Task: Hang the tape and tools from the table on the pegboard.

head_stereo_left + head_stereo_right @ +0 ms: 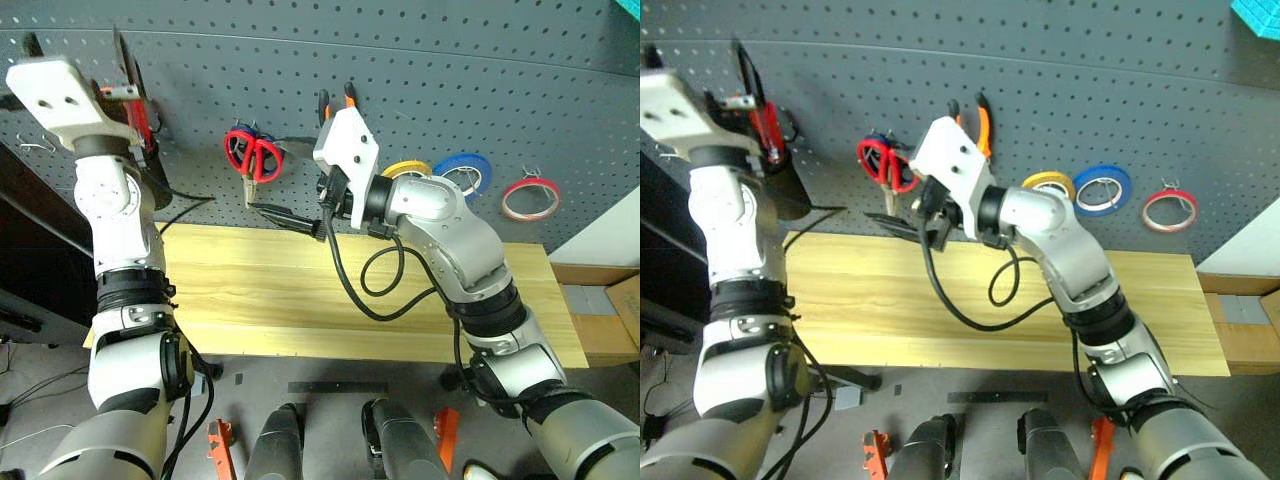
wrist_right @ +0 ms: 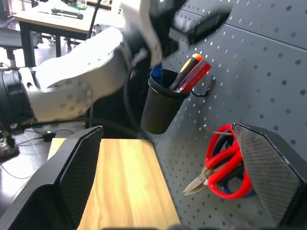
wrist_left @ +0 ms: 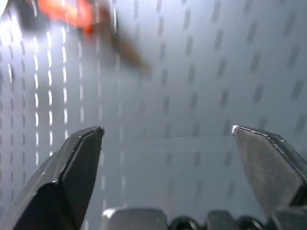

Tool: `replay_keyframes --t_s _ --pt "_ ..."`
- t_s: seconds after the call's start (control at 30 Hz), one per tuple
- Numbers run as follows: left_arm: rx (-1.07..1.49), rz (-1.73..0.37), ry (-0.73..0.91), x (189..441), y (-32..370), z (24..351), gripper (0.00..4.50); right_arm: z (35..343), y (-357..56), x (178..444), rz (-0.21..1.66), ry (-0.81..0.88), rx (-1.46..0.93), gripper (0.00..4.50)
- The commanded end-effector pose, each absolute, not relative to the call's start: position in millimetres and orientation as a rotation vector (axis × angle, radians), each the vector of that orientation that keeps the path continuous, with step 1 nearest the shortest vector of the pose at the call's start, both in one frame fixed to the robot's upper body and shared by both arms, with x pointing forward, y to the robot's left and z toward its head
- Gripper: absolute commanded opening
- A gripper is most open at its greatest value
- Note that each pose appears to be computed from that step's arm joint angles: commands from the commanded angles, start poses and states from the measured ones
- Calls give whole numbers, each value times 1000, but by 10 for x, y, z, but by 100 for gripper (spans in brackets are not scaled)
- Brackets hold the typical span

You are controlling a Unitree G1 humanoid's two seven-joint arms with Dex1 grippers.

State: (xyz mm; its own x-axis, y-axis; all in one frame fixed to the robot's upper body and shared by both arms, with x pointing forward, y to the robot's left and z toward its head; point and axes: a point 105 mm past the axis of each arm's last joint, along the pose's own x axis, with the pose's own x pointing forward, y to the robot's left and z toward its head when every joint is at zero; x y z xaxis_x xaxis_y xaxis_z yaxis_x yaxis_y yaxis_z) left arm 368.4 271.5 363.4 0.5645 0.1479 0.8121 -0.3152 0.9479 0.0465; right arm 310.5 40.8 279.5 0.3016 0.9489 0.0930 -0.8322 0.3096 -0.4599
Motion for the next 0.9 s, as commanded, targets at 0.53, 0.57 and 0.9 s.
replay_keyframes --t_s 0.53,0.57,0.9 --pt "161 -384 -136 3411 1460 1786 445 1829 -655 3058 951 -56 -279 450" --pt "188 -359 -109 3409 1529 1649 445 1704 -723 3101 903 -30 -263 450" --pt "126 -57 148 3264 2319 528 445 678 -1328 3341 515 63 -234 450"
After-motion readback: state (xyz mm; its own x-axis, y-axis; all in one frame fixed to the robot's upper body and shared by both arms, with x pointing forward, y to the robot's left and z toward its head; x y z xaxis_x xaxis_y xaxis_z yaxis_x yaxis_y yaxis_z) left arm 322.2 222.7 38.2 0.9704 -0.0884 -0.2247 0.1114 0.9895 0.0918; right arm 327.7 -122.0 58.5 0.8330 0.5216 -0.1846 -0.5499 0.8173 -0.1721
